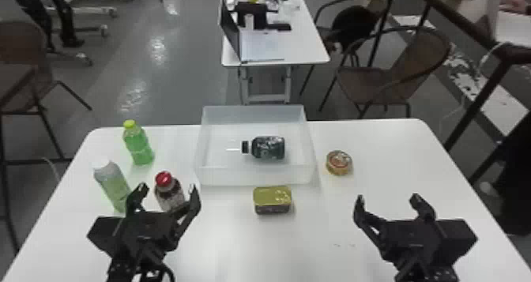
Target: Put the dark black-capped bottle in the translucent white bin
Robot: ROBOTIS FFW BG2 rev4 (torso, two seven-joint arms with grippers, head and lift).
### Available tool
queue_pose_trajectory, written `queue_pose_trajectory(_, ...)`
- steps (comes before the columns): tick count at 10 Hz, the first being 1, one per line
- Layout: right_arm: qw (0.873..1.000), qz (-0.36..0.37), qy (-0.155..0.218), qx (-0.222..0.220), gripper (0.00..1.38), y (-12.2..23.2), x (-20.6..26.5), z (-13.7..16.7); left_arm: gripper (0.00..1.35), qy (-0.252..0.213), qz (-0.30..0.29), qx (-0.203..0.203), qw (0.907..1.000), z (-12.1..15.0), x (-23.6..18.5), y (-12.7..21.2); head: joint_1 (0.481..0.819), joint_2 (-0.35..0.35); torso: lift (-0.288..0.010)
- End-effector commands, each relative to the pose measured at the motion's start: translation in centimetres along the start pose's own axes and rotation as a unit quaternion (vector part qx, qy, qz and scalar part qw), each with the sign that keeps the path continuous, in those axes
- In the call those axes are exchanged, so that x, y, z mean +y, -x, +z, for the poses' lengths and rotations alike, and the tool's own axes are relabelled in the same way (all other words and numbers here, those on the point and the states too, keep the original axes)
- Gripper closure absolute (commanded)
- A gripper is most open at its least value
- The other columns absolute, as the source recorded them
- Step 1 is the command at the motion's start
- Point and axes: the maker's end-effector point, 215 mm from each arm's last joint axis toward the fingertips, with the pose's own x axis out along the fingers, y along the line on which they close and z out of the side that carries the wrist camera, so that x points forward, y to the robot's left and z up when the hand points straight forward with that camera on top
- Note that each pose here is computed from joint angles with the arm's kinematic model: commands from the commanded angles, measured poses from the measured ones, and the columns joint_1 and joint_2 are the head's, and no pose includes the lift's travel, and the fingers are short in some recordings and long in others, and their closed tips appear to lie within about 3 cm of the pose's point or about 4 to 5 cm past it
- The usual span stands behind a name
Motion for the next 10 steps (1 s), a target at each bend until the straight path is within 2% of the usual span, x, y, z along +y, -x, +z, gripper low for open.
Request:
queue_pose_trajectory(1,1.000,0.000,-0.004,-0.001,0.09,-0.03,0.08,-0.11,0.19,-0.001,-0.006,0.003,1.0000,-0.14,-0.29,-0.10,0.695,0.006,-0.020)
queue_pose_trajectory(10,1.000,0.002,0.003,-0.009,0.09,-0.12,0.23,0.13,0.19,-0.005,-0.011,0.000,0.9999,0.13,-0.38,-0.29,0.695,0.005,-0.020)
